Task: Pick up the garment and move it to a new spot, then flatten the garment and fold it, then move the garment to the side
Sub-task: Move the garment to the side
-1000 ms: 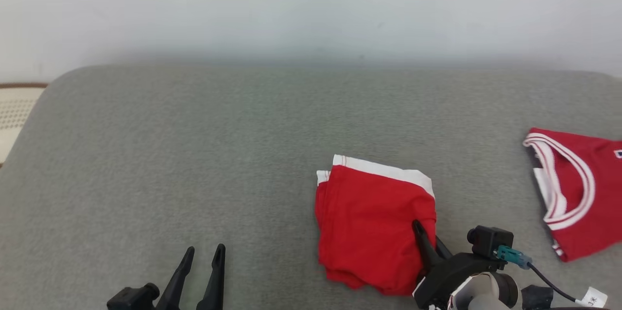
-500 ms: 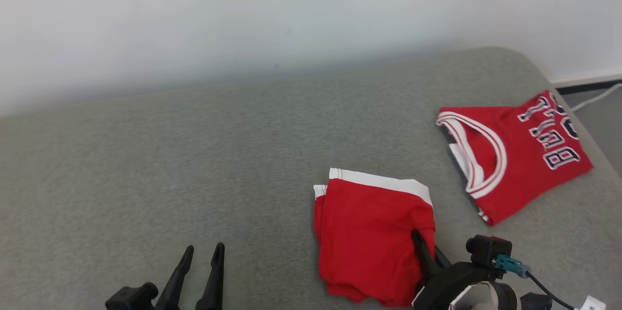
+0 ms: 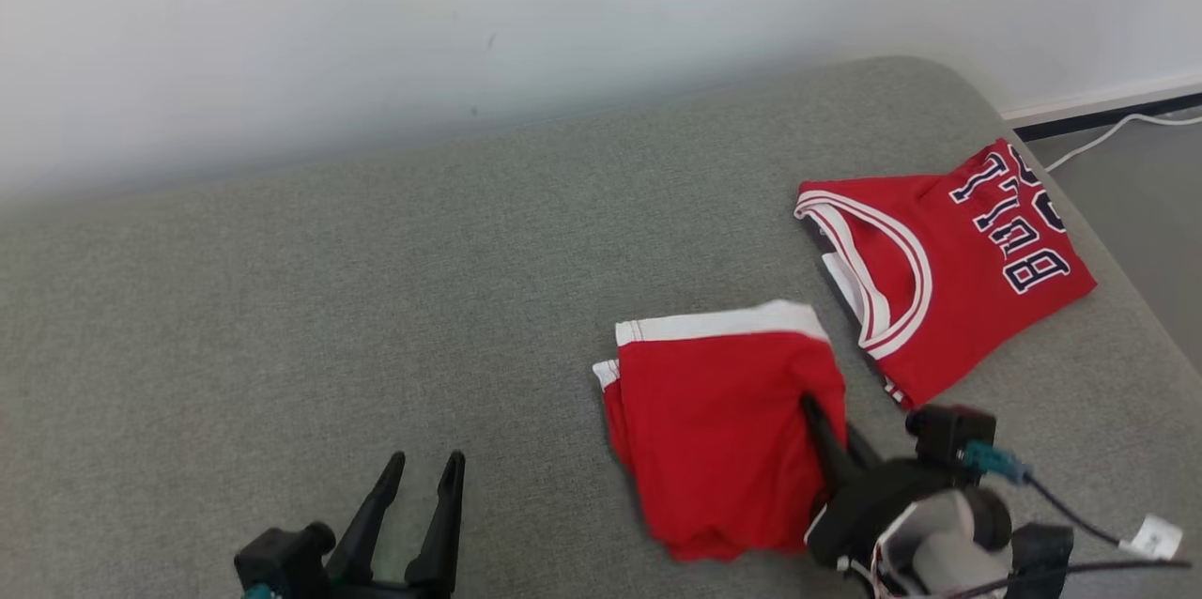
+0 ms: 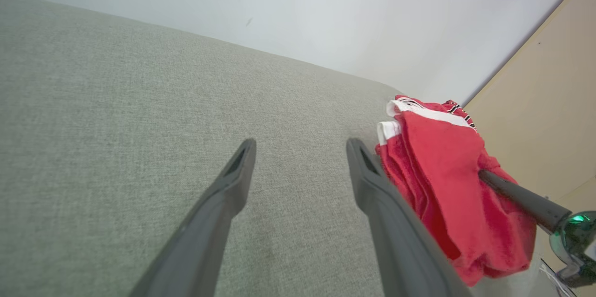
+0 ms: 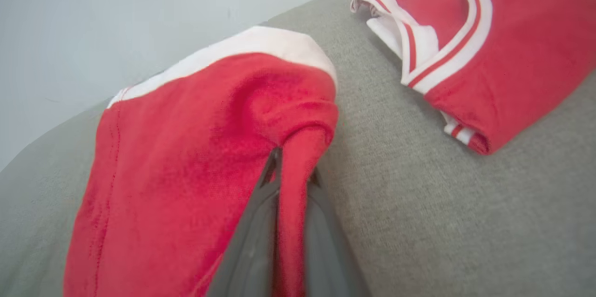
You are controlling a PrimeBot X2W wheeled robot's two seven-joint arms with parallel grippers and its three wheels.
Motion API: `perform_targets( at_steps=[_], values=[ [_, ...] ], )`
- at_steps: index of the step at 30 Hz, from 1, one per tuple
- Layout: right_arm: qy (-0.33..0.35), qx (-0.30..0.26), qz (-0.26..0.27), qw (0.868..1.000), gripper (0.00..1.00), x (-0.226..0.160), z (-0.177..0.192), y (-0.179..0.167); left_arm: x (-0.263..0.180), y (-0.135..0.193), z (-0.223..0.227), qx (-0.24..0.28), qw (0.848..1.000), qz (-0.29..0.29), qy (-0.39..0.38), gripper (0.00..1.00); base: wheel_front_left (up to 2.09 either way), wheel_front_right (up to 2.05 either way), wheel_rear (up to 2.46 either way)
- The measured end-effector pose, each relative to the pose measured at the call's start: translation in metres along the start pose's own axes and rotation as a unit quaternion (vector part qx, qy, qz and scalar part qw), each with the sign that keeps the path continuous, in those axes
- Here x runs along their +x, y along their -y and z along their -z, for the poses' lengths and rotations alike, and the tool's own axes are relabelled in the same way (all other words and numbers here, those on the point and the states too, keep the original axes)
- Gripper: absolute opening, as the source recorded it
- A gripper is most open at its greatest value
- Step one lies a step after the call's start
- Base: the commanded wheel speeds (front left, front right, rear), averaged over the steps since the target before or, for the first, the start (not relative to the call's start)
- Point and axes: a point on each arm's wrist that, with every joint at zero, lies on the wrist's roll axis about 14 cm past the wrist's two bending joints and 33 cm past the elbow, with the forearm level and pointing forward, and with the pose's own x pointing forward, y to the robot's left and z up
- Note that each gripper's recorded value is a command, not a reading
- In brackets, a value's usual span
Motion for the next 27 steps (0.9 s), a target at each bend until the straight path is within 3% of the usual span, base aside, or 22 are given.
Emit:
perform_targets(
  at_steps=[7, 16, 27],
  values=[
    [0.037, -0.058, -0.006, 0.998, 0.0, 0.024, -0.048, 0.012, 0.002, -0.005, -0.003, 0.007, 1.0, -0.003, 0.004, 1.0, 0.0, 0.0, 0.0],
    [0.053, -0.164, 0.028, 0.985, 0.0, 0.049, -0.108, 0.06, -0.002, -0.017, 0.009, 0.004, 1.0, -0.018, -0.012, 1.0, 0.0, 0.0, 0.0],
    [0.004, -0.213, 0.108, 0.971, 0.0, 0.064, -0.123, 0.125, -0.008, -0.041, 0.016, 0.006, 0.999, -0.046, -0.023, 1.0, 0.0, 0.0, 0.0]
  ],
)
